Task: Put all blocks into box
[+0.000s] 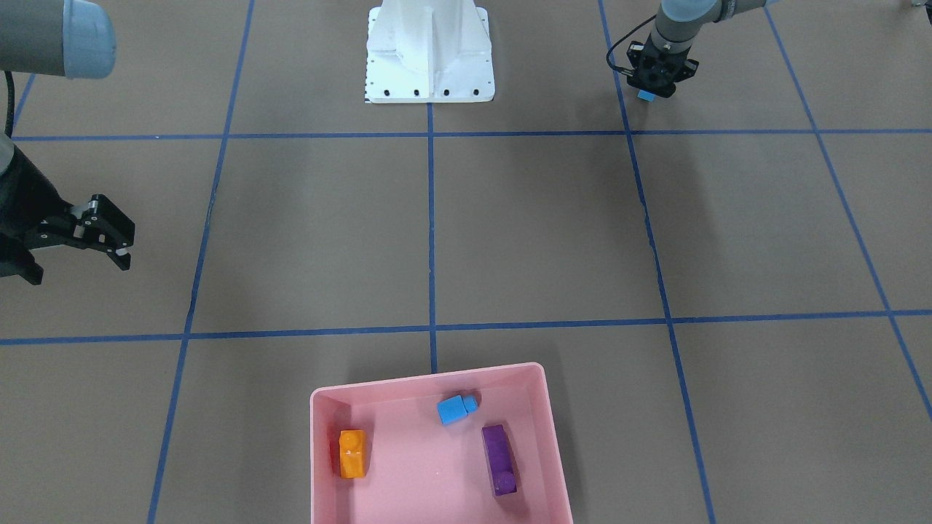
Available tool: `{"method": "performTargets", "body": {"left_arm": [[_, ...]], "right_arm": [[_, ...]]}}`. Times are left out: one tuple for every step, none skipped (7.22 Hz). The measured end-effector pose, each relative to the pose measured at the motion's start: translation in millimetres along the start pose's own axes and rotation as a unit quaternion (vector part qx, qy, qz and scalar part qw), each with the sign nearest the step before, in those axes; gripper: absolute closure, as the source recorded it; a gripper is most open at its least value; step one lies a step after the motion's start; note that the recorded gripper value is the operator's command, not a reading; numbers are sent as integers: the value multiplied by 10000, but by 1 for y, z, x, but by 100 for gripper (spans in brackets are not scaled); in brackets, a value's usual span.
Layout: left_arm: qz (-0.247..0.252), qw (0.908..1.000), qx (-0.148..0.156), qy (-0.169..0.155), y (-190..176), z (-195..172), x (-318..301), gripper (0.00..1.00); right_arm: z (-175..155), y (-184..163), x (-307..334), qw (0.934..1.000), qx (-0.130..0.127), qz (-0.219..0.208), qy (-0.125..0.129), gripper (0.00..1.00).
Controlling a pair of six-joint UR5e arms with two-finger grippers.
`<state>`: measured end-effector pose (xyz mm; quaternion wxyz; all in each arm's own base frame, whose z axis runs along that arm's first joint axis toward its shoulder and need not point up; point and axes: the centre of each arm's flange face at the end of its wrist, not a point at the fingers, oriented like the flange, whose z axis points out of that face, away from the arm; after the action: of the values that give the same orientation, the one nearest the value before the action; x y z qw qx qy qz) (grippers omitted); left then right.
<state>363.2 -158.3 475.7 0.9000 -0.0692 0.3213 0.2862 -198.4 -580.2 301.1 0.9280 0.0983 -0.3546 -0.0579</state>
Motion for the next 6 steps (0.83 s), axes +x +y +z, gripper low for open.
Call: {"method": "performTargets", "body": {"left_arm": [[-180, 9993, 278, 168, -11, -28, 2, 100], [-557, 9957, 617, 405, -27, -58, 9, 100], [-967, 9886, 939, 673, -47, -86, 19, 100], [-1281, 9798, 1239, 905, -68, -114, 28, 100], [-1488, 9713, 1516, 1071, -90, -144, 37, 100], [-1646, 9631, 1777, 1171, -114, -180, 48, 100]], "right_arm": [[0, 0, 1, 10000, -4, 5, -2, 2], [1, 0, 2, 10000, -6, 11, -4, 2], [1, 1, 5, 10000, -14, 4, -1, 2], [2, 4, 15, 10000, -31, -53, 19, 2], [4, 8, 32, 9998, -68, -160, 53, 2], [7, 16, 55, 9995, -136, -284, 76, 2]]}}
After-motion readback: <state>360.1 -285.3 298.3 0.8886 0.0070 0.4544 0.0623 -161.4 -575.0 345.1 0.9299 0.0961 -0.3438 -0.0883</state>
